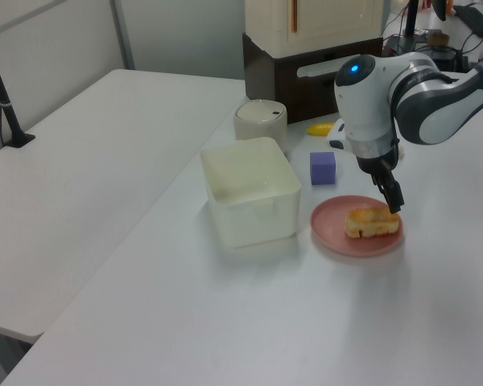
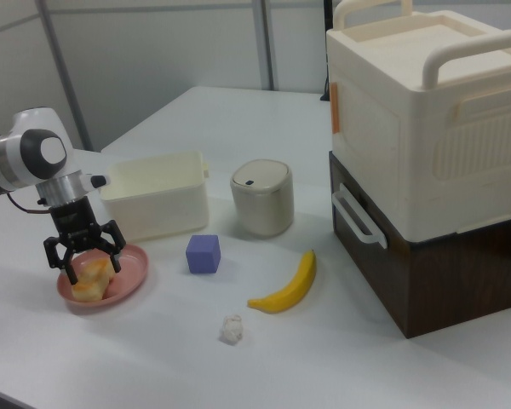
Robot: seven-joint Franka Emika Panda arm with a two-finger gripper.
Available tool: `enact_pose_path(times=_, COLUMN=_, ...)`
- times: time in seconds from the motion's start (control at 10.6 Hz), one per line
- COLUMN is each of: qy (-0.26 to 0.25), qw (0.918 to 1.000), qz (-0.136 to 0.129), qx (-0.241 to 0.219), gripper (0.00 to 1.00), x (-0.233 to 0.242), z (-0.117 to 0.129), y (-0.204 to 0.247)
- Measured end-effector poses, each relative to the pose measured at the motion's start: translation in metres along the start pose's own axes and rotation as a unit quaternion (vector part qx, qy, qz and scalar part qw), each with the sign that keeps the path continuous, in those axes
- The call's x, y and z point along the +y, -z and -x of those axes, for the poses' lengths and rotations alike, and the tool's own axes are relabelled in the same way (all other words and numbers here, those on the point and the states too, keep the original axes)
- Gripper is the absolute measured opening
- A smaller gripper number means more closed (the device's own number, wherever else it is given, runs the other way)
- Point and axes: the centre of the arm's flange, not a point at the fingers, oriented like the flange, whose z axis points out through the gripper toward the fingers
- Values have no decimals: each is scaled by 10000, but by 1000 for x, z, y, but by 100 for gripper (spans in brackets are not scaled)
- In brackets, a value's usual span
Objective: Put the bread on the table
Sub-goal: 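Lower the gripper and close it around the bread roll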
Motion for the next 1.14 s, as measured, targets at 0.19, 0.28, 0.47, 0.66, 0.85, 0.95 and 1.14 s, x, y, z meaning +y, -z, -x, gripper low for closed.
enact_pose_path(times=0.19, qy=178, qw=9998, qz=65, qx=47, gripper=100, x=-19, z=-5, y=6)
enact_pose_path(times=0.28, qy=250, qw=9996, qz=91, qx=67, gripper=100, x=-27, z=-7, y=8)
enact_pose_path(times=0.47, qy=353, qw=9993, qz=116, qx=59, gripper=100, x=-38, z=-9, y=8)
enact_pose_path(times=0.66, qy=422, qw=9991, qz=98, qx=11, gripper=100, x=-43, z=-16, y=-3)
enact_pose_path(times=0.85, qy=471, qw=9989, qz=59, qx=-32, gripper=100, x=-46, z=-29, y=-19)
enact_pose_path(times=0.95, qy=474, qw=9989, qz=47, qx=-40, gripper=100, x=-45, z=-35, y=-22)
enact_pose_path(times=1.14, qy=483, qw=9988, qz=32, qx=10, gripper=100, x=-39, z=-45, y=-19)
